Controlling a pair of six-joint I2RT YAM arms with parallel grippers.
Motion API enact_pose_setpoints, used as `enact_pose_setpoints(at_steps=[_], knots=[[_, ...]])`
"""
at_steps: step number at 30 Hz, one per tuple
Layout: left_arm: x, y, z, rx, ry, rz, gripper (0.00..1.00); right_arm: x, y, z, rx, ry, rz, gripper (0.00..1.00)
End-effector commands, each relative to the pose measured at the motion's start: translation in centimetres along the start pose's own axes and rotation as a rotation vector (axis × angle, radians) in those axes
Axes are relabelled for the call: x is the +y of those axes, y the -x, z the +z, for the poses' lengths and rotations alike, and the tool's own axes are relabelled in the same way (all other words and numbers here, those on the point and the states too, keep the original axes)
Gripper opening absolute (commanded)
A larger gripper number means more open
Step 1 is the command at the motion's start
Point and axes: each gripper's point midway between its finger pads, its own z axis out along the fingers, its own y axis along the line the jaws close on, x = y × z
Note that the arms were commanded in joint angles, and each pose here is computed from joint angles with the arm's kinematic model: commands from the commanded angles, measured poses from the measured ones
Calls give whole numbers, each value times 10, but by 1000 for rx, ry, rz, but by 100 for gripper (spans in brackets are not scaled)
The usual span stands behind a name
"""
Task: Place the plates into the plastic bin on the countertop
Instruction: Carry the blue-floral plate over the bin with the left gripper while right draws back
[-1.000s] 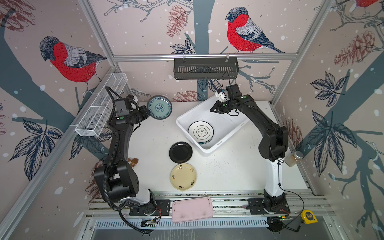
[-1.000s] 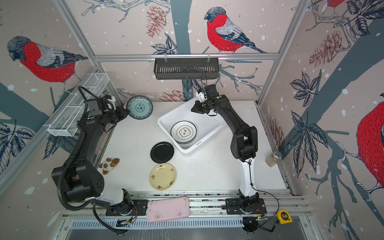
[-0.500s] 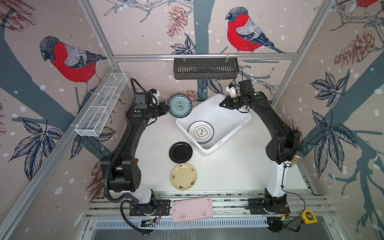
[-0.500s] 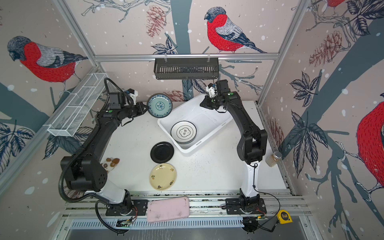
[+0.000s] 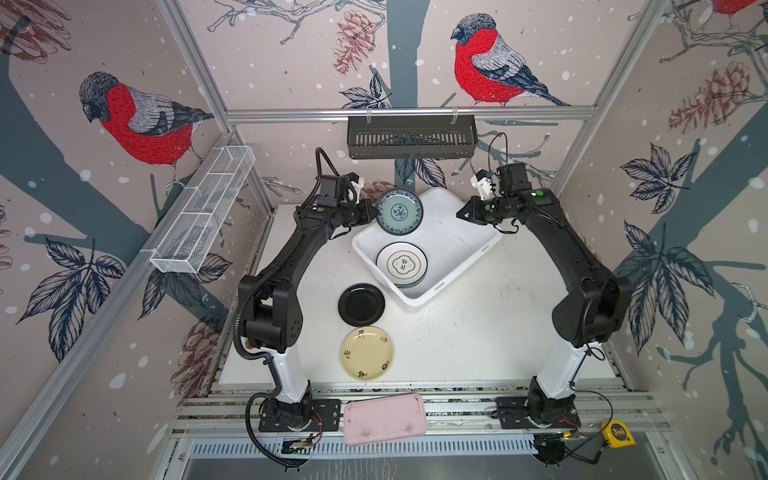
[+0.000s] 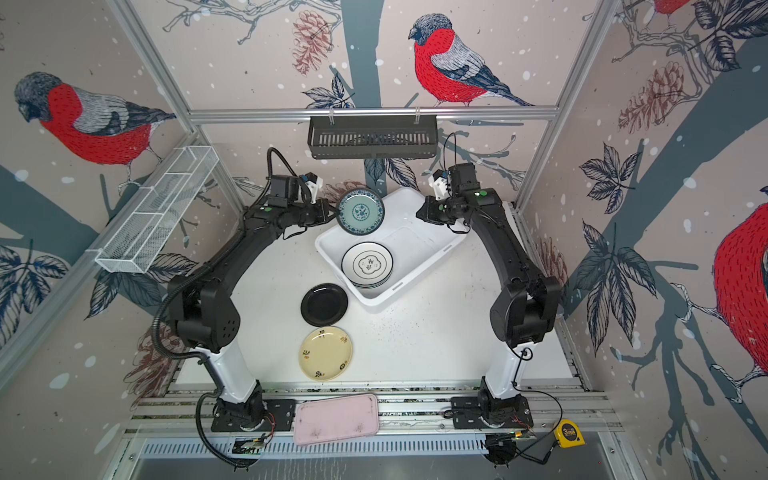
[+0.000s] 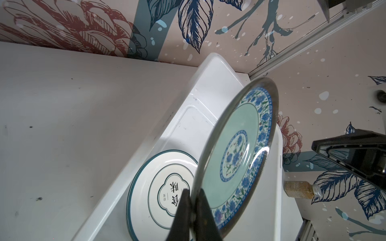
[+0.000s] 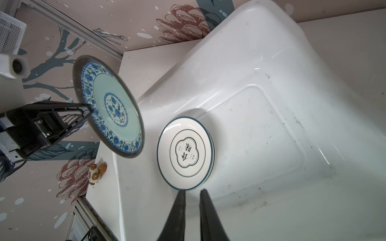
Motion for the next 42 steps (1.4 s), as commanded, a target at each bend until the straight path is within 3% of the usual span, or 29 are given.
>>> enact_pose_setpoints(at_steps=[1,17,27,42], knots=[[-16,3,15,-6,-59,16,0,-1,-4,-12,-16,-26,-2,17],[-52,-38,116,117,-116,-5,0,-2,-34,-48,-12,-87,38,17],[-34,-53,166,144,-76,18,0,3,-56,-67,-54,-83,100,17],[-18,-87,206,201,-39,35,0,-2,-72,-69,-62,-90,147,17]])
